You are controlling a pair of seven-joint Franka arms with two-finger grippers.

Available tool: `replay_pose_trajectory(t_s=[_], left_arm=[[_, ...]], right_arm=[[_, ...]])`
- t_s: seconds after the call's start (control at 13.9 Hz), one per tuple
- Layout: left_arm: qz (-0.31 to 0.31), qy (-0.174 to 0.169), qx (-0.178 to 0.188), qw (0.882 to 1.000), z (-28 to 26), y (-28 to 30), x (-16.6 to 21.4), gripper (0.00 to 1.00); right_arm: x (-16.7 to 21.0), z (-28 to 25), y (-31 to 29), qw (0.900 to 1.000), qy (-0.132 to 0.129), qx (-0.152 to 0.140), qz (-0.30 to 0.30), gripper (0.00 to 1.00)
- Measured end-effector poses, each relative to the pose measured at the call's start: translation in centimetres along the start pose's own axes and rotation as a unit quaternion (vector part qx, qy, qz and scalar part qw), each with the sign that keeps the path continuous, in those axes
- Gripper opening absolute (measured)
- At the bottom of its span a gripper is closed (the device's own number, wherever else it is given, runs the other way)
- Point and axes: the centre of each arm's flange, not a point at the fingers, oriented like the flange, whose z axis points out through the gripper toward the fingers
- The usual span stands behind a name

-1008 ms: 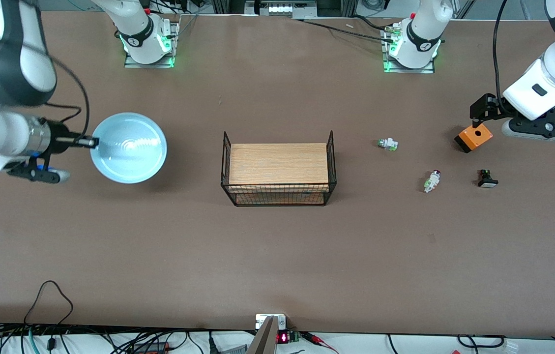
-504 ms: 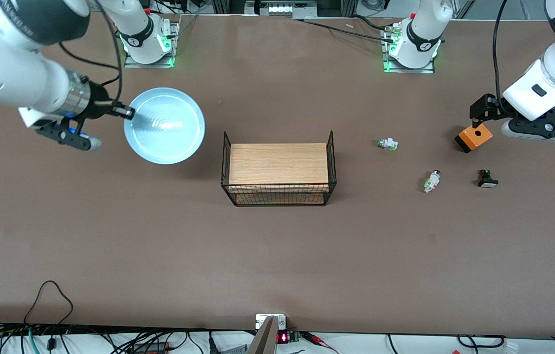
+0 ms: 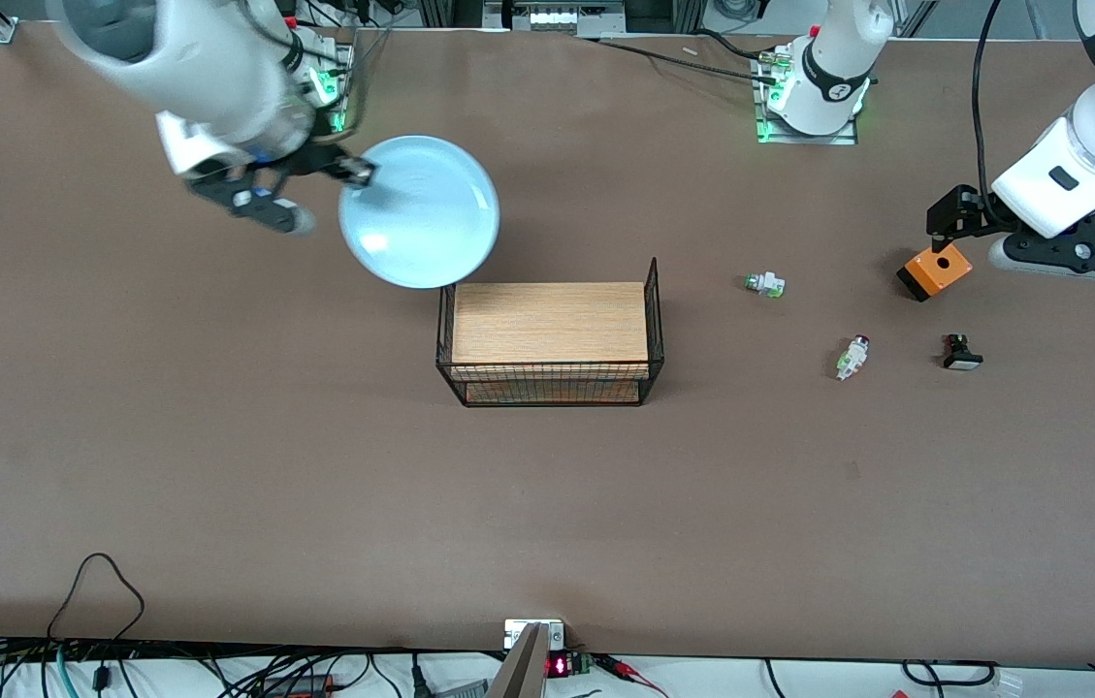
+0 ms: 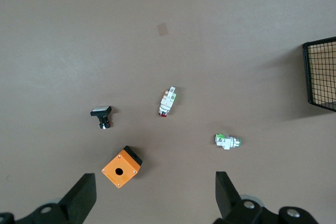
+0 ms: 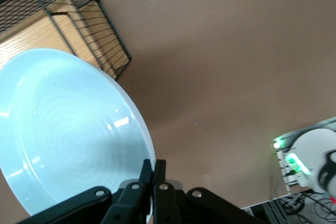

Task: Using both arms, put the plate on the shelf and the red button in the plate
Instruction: 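Carry the plate with the right gripper over the wire basket, then lower the plate onto the basket's wooden base and open the right gripper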

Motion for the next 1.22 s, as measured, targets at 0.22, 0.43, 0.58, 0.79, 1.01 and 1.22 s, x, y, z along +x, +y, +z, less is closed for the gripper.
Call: replay_pose_trajectory(t_s=[0.22, 0.43, 0.58, 0.79, 1.01, 1.22], left_arm=[[0.0, 0.0, 0.0, 1.0, 0.0, 0.0, 0.0, 1.0], [0.0, 0.0, 0.0, 1.0, 0.0, 0.0, 0.0, 1.0], [0.0, 0.0, 0.0, 1.0, 0.0, 0.0, 0.0, 1.0], [0.0, 0.0, 0.0, 1.0, 0.1, 0.0, 0.0, 1.0], [0.0, -0.001, 0.0, 1.0, 0.1, 0.0, 0.1, 1.0], [0.0, -0.001, 0.0, 1.0, 0.1, 0.0, 0.1, 1.0]], right_arm=[[-2.7, 3.0, -4.3, 1.0, 0.015, 0.012, 0.015, 0.03], [-2.8, 7.0, -7.9, 0.999, 0.028, 0.026, 0.02, 0.03], [-2.4, 9.5, -9.6, 0.999, 0.033, 0.031, 0.019, 0.03], [-1.7, 12.2, -11.3, 0.998, 0.043, 0.039, 0.027, 0.03], [-1.2, 13.4, -11.9, 0.997, 0.048, 0.045, 0.029, 0.03], [-0.4, 13.9, -12.0, 0.997, 0.053, 0.047, 0.034, 0.03]])
